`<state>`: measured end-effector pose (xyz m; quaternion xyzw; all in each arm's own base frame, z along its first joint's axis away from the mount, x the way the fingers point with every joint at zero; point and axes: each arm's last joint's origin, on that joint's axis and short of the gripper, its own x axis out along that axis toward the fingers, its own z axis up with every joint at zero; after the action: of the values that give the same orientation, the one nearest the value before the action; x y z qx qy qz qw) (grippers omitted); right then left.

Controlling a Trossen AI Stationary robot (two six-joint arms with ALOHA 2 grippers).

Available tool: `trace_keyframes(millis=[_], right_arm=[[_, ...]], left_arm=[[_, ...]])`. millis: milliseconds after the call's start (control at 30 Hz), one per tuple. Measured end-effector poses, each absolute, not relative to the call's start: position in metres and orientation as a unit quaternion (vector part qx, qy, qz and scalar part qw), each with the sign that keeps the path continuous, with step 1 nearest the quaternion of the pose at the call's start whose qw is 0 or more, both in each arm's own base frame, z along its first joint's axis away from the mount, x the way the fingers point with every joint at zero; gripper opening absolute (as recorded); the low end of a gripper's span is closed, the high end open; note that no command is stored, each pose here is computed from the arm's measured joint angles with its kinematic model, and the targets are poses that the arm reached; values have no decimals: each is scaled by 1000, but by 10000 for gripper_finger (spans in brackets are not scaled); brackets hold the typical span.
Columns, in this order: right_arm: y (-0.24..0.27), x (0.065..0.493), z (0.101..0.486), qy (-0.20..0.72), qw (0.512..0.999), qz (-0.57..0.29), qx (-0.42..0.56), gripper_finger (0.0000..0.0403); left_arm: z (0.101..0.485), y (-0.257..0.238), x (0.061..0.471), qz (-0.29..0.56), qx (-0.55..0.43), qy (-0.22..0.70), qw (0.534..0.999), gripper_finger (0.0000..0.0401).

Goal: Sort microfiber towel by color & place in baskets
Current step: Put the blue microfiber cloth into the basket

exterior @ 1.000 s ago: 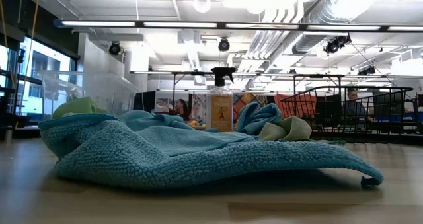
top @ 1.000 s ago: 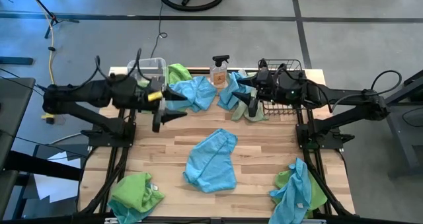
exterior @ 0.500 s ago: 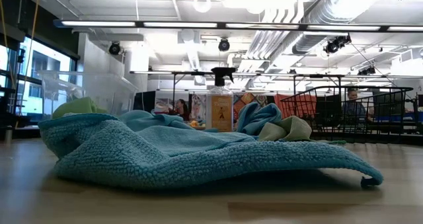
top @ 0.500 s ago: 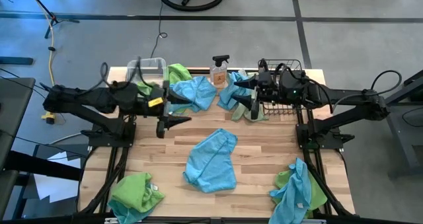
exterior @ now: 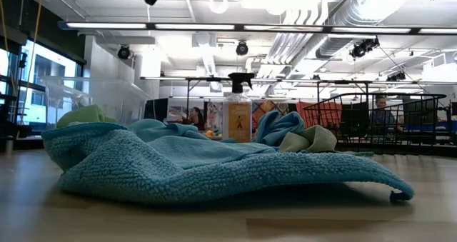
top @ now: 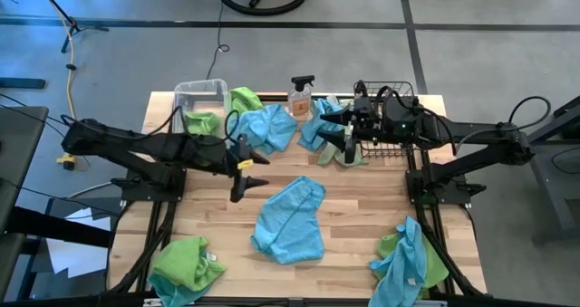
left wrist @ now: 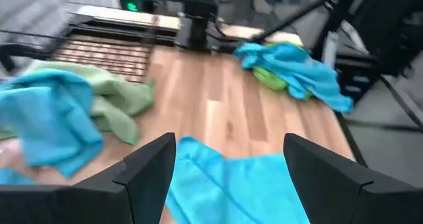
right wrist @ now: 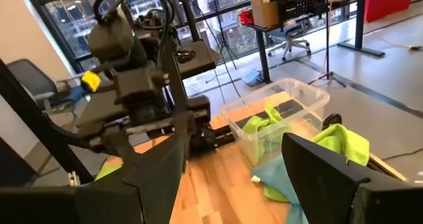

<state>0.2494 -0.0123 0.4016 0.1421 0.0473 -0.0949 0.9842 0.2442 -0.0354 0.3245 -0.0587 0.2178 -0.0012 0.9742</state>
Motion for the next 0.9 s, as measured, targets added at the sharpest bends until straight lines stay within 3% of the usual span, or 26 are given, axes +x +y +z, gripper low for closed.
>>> trace_keyframes(millis=[300,633,900], right_arm=[[-12,249,398,64,982,-98,150,255],[-9,246,384,148,981,-43,114,255],[-8,246,383,156,983,-25,90,255]], left_arm=[[294,-51,290,-32,-45,365,930,268],[233,-67,327,59,-101,470,875,268],[176,-68,342,85,-96,553,823,268]])
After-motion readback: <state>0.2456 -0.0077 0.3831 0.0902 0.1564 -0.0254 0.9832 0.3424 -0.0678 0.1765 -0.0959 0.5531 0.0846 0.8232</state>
